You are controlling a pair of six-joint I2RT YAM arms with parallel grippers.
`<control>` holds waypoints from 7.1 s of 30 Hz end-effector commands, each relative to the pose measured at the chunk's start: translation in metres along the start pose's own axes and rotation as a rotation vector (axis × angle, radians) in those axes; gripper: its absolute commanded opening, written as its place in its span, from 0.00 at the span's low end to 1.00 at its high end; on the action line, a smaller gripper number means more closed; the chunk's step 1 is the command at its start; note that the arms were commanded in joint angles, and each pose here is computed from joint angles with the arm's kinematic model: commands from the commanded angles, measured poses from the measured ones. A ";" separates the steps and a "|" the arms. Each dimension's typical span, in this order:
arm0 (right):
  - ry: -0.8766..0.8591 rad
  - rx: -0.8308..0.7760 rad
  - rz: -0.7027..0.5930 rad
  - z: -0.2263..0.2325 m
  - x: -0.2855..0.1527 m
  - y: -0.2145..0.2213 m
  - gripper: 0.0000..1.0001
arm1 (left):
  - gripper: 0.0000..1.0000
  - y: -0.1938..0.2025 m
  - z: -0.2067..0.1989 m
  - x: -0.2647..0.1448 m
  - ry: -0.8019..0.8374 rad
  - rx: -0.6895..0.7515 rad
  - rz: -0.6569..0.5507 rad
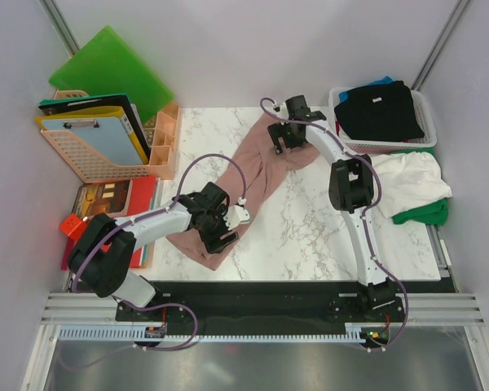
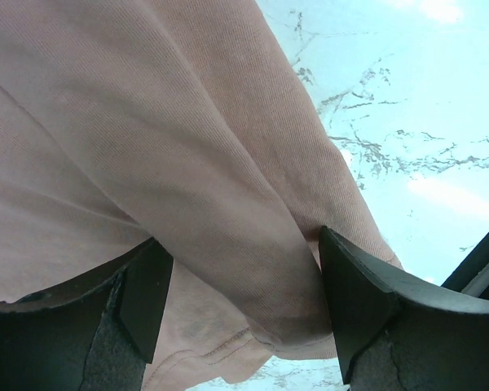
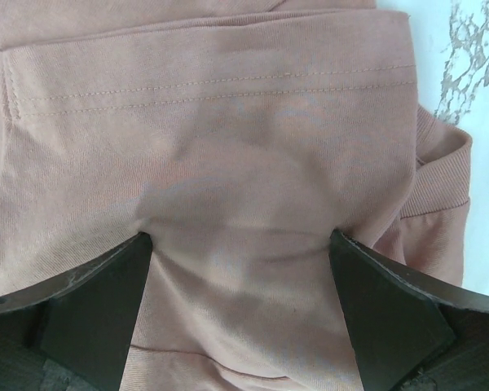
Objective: Fold and stack the t-shirts
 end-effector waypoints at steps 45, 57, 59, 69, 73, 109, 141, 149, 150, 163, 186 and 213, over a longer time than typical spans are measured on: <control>-0.347 -0.611 0.054 0.223 -0.212 0.092 0.98 | 0.93 0.096 0.128 -0.193 -1.063 -0.699 -0.551; -0.466 -0.745 -0.080 0.343 -0.185 0.044 0.98 | 0.94 0.133 0.134 -0.196 -1.105 -0.792 -0.511; -0.486 -0.764 -0.067 0.358 -0.181 0.051 0.98 | 0.94 0.133 0.135 -0.198 -1.106 -0.793 -0.519; -0.641 -0.775 0.043 0.400 -0.150 0.097 0.98 | 0.93 0.131 0.139 -0.195 -1.077 -0.797 -0.523; -0.679 -0.766 0.070 0.402 -0.142 0.111 0.98 | 0.93 0.132 0.136 -0.193 -1.074 -0.789 -0.517; -0.861 -0.800 0.411 0.278 -0.237 0.230 0.98 | 0.93 0.123 0.151 -0.192 -1.029 -0.786 -0.532; 0.061 -0.172 -0.142 0.074 -0.191 -0.007 0.98 | 0.92 0.111 0.122 -0.197 -0.868 -0.668 -0.528; 0.049 -0.170 -0.127 0.070 -0.137 -0.046 0.98 | 0.92 0.114 0.121 -0.191 -0.855 -0.680 -0.507; 0.041 -0.156 -0.138 0.071 -0.135 -0.051 0.98 | 0.92 0.114 0.122 -0.190 -0.852 -0.684 -0.502; -0.017 -0.005 -0.039 0.066 -0.075 -0.024 0.98 | 0.92 0.117 0.122 -0.182 -0.828 -0.700 -0.485; 0.055 0.055 -0.011 0.027 -0.022 -0.006 0.98 | 0.92 0.134 0.117 -0.165 -0.844 -0.715 -0.405; 0.399 0.103 -0.266 -0.018 0.023 -0.048 0.98 | 0.91 0.140 0.118 -0.154 -0.817 -0.756 -0.357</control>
Point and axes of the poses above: each gripper's point midway between its finger pads, its own x axis out along the fingers, its own z axis along the line the jaws close on, y = z × x, the point moved 6 cm from there along -x, back along the fingers, and after that the axes turned 9 degrees about -x, right-handed, at the moved point
